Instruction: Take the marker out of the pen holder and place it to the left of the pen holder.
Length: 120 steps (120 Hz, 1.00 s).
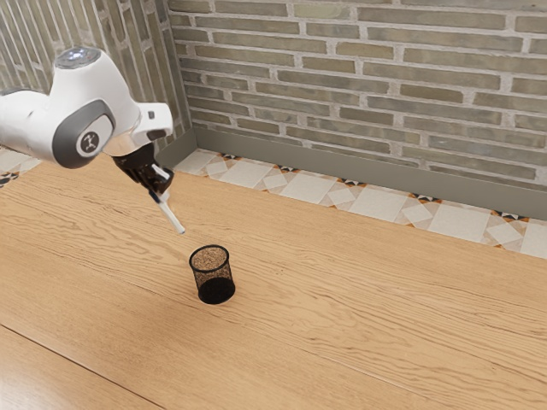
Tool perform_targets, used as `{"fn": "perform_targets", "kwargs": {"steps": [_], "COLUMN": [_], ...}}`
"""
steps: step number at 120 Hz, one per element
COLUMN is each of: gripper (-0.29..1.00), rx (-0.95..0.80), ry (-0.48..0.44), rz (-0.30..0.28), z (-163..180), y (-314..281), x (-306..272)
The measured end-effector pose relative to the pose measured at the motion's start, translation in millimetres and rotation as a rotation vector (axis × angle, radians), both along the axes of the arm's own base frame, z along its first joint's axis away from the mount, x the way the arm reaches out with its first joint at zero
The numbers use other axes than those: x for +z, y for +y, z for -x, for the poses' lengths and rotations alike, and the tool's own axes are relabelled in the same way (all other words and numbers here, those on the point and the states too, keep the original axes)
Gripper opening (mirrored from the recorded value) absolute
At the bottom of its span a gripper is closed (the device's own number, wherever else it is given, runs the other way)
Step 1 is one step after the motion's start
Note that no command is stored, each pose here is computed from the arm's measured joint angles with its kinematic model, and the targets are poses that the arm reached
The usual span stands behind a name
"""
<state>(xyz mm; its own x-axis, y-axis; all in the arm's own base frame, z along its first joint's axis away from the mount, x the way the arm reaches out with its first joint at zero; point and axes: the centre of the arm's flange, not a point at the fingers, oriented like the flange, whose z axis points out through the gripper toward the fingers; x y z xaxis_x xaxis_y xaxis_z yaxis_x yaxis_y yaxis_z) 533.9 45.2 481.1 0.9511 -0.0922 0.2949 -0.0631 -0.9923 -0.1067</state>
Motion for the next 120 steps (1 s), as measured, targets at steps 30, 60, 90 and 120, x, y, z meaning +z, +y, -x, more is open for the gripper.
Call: {"fn": "perform_targets", "kwargs": {"steps": [30,60,90,120], "gripper": [-0.08,-0.07,-0.06,-0.05], "rx": [-0.076,-0.268,-0.398,-0.486], "ry": [-0.23,-0.419,-0.536,-0.479], "rz": [-0.093,-0.233,-0.365,-0.426], "z": [-32.5,-40.3,-39.7,-36.9], "y": [29.2,31.3,39.8,45.0], "x": [-43.3,-95.9,-102.6,-135.1]}}
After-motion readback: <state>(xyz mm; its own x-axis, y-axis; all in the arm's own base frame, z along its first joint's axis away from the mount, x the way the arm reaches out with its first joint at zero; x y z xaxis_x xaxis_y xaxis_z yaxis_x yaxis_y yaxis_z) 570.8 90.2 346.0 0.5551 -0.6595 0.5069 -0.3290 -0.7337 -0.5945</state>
